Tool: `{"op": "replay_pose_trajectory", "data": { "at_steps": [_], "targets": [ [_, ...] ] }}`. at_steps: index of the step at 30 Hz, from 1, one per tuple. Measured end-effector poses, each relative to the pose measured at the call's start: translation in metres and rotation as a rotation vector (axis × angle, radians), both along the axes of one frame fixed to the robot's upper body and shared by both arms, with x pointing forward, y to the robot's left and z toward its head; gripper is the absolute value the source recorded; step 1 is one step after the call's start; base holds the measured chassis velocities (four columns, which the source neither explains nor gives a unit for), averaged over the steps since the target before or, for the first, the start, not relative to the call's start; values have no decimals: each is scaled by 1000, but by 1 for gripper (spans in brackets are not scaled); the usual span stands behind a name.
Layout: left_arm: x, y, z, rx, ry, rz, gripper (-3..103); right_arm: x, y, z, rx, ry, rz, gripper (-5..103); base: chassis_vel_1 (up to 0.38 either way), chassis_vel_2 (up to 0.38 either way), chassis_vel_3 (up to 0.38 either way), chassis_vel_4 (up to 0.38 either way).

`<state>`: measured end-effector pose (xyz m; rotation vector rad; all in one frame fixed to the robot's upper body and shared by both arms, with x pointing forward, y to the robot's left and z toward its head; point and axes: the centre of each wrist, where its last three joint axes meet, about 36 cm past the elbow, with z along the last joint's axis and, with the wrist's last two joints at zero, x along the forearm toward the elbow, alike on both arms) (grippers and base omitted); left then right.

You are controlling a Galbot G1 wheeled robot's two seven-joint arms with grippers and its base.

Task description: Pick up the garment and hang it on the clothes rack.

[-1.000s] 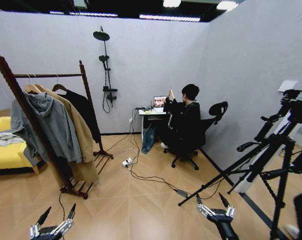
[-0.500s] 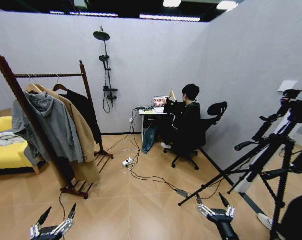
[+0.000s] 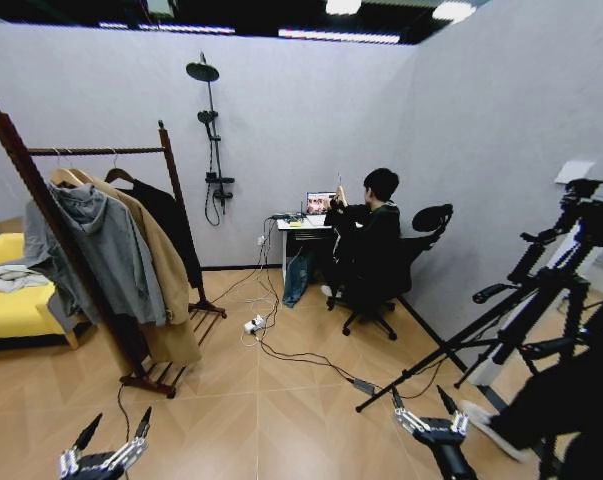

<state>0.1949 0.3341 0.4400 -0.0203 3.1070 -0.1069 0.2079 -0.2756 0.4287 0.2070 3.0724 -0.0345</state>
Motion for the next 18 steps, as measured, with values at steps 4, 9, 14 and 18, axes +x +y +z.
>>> {"op": "replay_pose_trajectory", "data": {
  "at_steps": [4, 9, 14, 18],
  "targets": [
    [0, 0, 0, 0, 0, 0, 100, 0, 0, 0, 0, 0, 0, 100, 0, 0, 0, 0],
    [0, 0, 0, 0, 0, 0, 100, 0, 0, 0, 0, 0, 0, 100, 0, 0, 0, 0],
    [0, 0, 0, 0, 0, 0, 100, 0, 0, 0, 0, 0, 0, 100, 0, 0, 0, 0],
    [0, 0, 0, 0, 0, 0, 100, 0, 0, 0, 0, 0, 0, 100, 0, 0, 0, 0]
  ]
}}
